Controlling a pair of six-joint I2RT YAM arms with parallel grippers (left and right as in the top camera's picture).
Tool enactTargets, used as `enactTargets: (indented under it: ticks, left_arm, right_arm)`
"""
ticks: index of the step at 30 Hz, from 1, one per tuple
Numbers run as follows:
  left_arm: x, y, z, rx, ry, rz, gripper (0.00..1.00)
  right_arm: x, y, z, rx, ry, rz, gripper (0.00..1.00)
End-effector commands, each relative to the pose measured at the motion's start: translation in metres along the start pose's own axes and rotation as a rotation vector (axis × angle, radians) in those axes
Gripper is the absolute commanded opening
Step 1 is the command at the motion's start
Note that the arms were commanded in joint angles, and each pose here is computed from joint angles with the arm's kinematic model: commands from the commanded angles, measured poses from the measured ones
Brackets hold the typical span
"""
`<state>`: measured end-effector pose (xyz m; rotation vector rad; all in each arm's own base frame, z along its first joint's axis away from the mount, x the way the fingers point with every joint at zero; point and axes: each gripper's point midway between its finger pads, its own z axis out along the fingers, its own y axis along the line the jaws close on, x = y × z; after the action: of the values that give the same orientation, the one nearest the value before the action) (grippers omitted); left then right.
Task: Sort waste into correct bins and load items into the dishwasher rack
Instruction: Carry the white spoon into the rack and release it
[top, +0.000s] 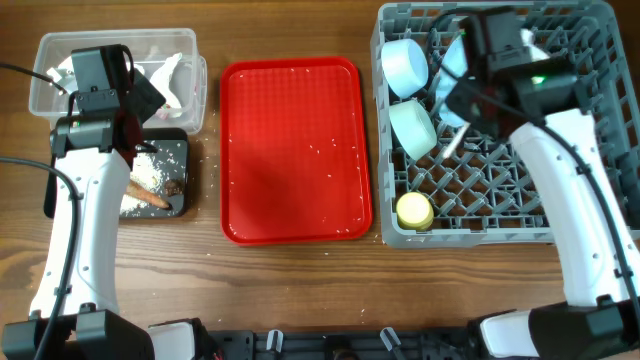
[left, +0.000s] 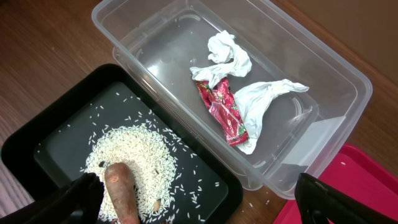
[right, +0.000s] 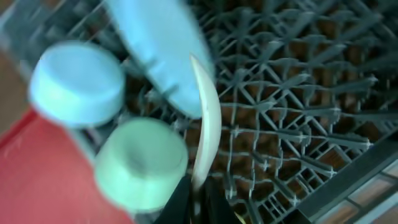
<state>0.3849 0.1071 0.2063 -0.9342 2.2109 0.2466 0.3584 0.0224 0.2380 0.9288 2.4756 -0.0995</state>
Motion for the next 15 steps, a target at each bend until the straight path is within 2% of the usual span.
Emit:
enactTargets:
  ticks: [1,7,15]
  left_arm:
    - [-0.008,0.002,-0.004,-0.006,-0.025,-0.02,1.0]
    - [-0.008,0.002,-0.004,-0.006,-0.025,-0.02,1.0]
    - [-0.008,0.002,-0.004,-0.006,-0.025,-0.02,1.0]
  right_arm:
    - [-0.006,-0.035,0.023,0.109,-0.019,0.183,0.04]
    - [0.019,-0.084,0.07,0.262,0.026,0.492,0.04]
    - [0.048,-0.088,0.111,0.251,0.058,0.531,0.04]
